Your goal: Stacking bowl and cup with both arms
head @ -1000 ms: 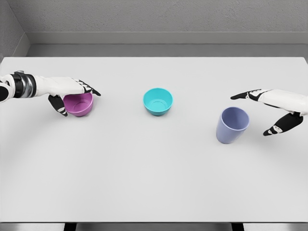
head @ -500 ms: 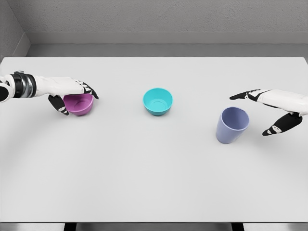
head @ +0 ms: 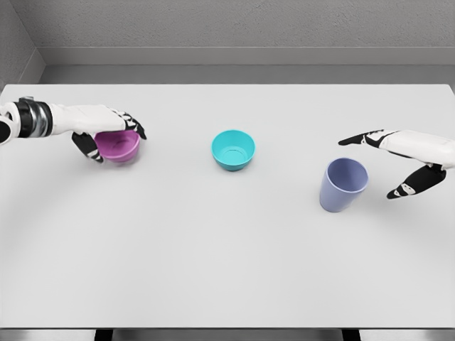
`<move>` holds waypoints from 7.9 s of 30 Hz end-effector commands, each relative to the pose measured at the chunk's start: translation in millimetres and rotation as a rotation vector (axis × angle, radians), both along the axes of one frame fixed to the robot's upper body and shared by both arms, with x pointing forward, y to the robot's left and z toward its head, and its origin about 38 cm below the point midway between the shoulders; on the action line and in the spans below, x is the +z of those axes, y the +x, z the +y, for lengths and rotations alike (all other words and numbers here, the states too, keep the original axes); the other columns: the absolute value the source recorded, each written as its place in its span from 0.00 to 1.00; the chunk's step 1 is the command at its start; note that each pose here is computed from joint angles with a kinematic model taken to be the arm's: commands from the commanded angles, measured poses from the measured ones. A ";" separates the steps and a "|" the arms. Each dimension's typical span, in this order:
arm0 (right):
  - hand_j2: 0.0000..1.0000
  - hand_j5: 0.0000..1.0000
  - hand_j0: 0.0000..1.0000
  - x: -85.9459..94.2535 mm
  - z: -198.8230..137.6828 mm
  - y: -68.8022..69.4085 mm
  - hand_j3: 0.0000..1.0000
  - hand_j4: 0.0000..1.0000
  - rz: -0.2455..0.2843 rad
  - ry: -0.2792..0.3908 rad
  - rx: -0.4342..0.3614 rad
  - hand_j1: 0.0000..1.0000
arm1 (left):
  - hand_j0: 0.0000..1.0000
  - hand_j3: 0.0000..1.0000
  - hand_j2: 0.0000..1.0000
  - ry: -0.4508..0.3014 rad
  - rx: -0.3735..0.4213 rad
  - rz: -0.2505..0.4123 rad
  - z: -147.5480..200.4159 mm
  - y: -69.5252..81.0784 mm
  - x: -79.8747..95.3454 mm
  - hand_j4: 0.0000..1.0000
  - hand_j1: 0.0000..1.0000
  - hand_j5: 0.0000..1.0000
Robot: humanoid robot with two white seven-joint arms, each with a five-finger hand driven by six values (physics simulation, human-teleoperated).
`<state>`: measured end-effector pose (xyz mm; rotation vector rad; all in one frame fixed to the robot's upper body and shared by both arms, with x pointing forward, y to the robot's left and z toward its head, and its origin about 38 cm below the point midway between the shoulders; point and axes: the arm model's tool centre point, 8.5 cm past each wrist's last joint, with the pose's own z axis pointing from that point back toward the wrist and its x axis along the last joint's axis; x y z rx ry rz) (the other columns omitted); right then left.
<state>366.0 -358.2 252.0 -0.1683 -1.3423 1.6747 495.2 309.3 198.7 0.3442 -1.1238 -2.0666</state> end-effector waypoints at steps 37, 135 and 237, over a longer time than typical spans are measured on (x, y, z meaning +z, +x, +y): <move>1.00 1.00 1.00 -29.2 19.3 9.5 1.00 1.00 0.057 0.051 0.007 1.00 | 0.76 0.76 0.76 -0.055 -0.205 -0.128 -102.4 11.8 44.1 0.76 0.76 0.76; 0.59 0.59 0.59 -18.1 36.8 36.3 0.59 0.59 0.002 0.039 0.042 0.59 | 0.99 0.99 0.99 -0.050 -0.383 -0.112 -220.5 2.6 14.3 0.99 0.99 0.99; 0.59 0.59 0.59 26.5 185.0 90.5 0.59 0.59 -0.140 0.218 0.273 0.59 | 1.00 1.00 1.00 -0.659 0.371 -0.258 88.6 -78.6 -31.8 1.00 1.00 1.00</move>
